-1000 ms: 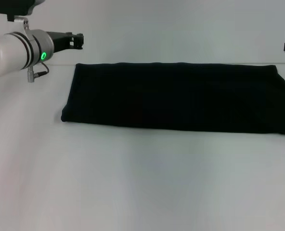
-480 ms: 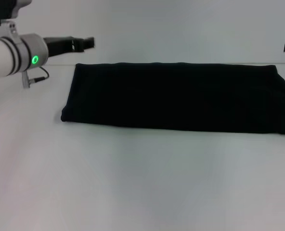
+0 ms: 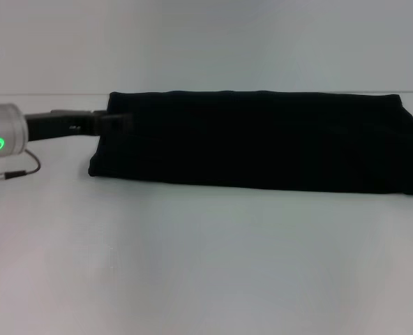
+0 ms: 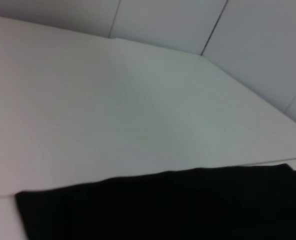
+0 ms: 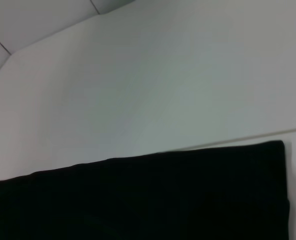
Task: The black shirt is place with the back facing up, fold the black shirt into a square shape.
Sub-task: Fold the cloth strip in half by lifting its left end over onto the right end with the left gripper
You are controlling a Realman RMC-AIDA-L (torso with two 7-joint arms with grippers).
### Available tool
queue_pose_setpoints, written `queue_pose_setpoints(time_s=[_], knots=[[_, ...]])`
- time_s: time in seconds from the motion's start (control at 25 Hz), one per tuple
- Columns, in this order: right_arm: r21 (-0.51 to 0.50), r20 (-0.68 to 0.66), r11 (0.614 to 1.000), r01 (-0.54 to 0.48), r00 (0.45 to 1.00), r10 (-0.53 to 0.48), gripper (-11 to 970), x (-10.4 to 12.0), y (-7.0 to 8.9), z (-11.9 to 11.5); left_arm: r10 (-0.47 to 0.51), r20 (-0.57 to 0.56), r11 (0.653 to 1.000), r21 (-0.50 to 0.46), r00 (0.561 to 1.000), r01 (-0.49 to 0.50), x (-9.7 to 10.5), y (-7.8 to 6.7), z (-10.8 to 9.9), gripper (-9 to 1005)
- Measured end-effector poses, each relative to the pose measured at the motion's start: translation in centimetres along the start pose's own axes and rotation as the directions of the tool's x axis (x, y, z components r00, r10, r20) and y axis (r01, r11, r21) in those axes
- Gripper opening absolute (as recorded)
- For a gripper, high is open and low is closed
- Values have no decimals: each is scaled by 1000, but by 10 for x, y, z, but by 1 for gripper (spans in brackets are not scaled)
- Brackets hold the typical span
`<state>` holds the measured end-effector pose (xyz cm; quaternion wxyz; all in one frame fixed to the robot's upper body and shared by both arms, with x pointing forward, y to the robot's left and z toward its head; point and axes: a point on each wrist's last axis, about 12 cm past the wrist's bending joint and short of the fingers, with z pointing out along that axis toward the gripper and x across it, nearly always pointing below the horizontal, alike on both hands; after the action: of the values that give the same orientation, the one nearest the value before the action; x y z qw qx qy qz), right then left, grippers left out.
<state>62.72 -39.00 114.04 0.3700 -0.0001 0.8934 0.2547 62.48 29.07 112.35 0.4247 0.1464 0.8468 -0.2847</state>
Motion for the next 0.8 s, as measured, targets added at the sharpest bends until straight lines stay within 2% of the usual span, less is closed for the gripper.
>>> queue_pose_setpoints(time_s=[0.12,0.36,0.8], knots=[[-3,9,1000,-24,1000,24,707,4,-5,-4,-24,-24,999,-45,999,23,18,9,-8,674],[-11,-6,999,-32,999,32,703,10,-4,-2,-25,-86,992,-123,996,14,37,18,-9,670],[-21,-23,999,-36,999,35,703,12,1,3,-67,-117,982,-186,991,45,52,23,2,664]])
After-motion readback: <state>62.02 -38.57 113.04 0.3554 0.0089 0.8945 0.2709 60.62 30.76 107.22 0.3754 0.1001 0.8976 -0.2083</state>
